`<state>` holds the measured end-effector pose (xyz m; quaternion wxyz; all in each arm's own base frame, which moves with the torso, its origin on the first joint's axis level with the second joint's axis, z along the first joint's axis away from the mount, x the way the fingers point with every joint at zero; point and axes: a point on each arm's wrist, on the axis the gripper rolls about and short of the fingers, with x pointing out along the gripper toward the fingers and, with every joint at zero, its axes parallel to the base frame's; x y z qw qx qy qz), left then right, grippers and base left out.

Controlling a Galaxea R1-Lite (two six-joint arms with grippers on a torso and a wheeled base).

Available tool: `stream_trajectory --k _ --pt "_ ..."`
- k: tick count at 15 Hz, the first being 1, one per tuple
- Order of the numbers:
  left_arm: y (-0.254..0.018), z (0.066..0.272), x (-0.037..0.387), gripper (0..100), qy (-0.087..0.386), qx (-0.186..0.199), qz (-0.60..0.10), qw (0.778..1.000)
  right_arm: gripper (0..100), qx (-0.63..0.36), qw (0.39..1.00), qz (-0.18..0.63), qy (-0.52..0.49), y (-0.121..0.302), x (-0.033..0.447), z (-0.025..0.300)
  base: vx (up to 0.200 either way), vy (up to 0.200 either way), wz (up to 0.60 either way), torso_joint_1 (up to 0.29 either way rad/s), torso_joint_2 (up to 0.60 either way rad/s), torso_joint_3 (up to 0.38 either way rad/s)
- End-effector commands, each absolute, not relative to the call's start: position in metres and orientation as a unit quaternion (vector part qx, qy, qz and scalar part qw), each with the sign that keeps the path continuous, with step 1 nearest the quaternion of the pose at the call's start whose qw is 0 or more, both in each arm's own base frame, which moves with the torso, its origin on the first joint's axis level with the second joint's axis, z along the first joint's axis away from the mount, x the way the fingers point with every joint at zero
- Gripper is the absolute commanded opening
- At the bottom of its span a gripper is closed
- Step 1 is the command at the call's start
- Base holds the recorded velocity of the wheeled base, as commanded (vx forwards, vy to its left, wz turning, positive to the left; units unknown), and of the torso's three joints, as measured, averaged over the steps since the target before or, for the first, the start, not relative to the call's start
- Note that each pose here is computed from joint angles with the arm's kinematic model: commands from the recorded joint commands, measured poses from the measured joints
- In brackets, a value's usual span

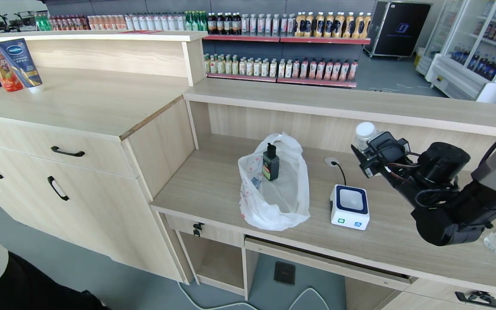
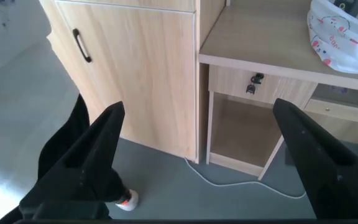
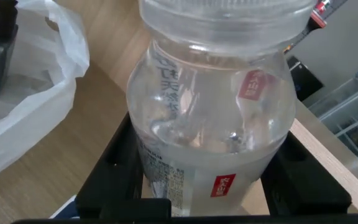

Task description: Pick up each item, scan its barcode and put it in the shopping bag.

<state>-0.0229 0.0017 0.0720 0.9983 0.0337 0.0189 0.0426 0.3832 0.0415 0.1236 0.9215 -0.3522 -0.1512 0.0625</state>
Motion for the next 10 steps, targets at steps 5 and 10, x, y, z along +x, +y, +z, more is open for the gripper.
stream_trajectory --k 5,10 --pt "0.002 0.072 -0.023 100 0.019 0.034 0.043 0.998 0 -0.348 0.920 0.092 -0.157 0.056 0.394 0.111 0.000 0.000 0.00 0.000 0.00 0.000" --pt "0.002 0.072 -0.023 100 0.019 0.034 0.043 0.998 0 -0.348 0.915 0.123 -0.165 0.063 0.401 0.102 0.000 0.000 0.00 0.000 0.00 0.000"
